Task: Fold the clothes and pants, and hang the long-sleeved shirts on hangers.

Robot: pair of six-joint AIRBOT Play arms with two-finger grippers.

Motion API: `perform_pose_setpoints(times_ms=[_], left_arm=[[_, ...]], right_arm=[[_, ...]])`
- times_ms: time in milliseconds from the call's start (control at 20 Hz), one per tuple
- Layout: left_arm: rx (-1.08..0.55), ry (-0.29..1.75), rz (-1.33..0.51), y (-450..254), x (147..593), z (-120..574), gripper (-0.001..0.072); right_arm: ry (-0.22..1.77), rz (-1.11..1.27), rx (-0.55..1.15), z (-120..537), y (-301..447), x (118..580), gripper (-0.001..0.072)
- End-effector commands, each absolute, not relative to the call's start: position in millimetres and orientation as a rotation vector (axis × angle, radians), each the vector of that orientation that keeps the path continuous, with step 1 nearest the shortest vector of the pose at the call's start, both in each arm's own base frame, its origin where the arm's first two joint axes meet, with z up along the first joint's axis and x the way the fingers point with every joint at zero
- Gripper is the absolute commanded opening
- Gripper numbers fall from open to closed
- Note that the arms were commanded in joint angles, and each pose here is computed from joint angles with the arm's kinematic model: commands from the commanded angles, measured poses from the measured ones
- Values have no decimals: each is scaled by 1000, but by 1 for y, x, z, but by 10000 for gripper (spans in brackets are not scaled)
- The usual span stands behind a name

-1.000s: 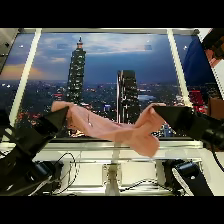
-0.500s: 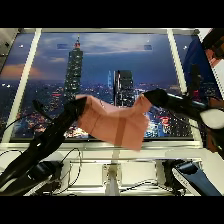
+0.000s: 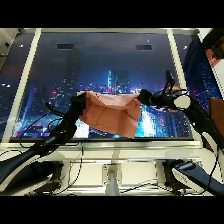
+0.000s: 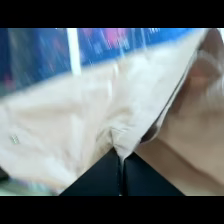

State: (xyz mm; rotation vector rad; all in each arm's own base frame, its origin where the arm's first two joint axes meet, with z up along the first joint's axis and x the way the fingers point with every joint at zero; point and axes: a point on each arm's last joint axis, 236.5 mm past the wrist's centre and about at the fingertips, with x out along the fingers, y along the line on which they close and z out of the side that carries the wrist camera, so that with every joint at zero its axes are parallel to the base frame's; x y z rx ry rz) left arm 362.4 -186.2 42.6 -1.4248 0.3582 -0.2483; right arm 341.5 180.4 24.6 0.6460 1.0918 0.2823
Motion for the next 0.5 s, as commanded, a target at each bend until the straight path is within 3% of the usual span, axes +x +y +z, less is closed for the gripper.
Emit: perform_pose_setpoints(times_ms=[0,150,450], left_arm=[[-1360,484,-335,-203,354,34,11],[-1174,638,-370,-204,336,15,11],[-964,708,-343,-158,325,12,9]], right_arm=[[1301,354,563,4,189,296,9],[1333,386,529,2,190,286,9],[1348,442,593,11,205,280,9]])
